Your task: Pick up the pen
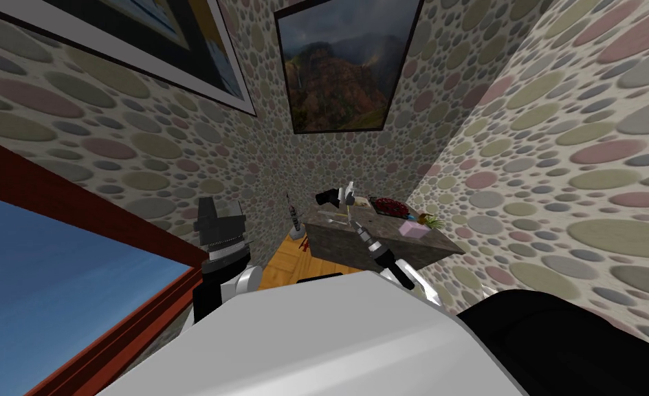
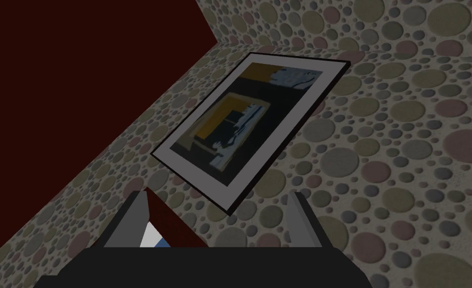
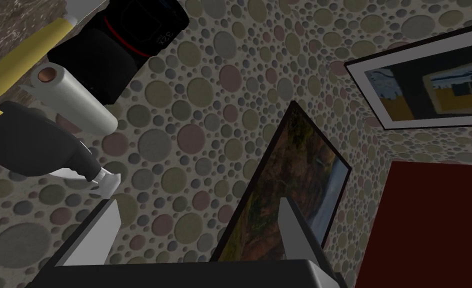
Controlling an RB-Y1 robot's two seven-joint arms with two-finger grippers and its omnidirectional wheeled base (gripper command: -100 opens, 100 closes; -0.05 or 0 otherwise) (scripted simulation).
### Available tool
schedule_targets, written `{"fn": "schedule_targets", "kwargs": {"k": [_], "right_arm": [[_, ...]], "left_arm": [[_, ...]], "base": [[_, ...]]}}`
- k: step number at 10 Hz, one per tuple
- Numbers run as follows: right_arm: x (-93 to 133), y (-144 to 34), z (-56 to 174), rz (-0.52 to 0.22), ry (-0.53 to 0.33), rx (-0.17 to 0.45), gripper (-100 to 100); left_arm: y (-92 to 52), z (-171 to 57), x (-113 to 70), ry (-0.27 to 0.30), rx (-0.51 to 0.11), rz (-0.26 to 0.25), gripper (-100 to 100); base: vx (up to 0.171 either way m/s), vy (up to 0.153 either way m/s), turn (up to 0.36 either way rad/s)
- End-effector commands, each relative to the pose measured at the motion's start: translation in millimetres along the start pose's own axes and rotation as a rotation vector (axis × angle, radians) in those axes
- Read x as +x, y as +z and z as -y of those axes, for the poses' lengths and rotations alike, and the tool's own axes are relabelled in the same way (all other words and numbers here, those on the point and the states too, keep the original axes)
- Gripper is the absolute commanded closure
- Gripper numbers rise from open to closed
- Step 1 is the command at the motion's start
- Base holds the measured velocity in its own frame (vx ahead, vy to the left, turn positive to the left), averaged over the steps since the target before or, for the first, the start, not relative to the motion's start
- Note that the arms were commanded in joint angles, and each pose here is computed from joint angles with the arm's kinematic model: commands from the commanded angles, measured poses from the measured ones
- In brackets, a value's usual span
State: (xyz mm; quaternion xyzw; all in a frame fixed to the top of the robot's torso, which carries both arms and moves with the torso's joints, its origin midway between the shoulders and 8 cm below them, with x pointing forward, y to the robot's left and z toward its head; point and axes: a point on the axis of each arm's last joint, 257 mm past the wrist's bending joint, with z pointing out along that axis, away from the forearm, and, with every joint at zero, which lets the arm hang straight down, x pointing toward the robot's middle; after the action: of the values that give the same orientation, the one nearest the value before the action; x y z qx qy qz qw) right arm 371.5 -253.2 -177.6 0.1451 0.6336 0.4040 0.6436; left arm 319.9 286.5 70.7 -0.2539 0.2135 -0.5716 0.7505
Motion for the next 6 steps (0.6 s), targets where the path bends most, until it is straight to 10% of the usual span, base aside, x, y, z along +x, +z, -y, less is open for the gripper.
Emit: {"fn": "schedule_targets", "kwargs": {"k": [1,6], "right_arm": [[10,-7.8,18,-0.059,-0.045,0.021,-100],[21,-28.8,51,-0.198,-0.160,0.052,-100]], "left_arm": [[0.0,0,0.0,0.000,0.000,0.000,0],[0.0,0,0.0,0.000,0.000,0.000,0]], "base": [[-0.036,0.025,0.091],[-0.029,0.020,0.072]]}}
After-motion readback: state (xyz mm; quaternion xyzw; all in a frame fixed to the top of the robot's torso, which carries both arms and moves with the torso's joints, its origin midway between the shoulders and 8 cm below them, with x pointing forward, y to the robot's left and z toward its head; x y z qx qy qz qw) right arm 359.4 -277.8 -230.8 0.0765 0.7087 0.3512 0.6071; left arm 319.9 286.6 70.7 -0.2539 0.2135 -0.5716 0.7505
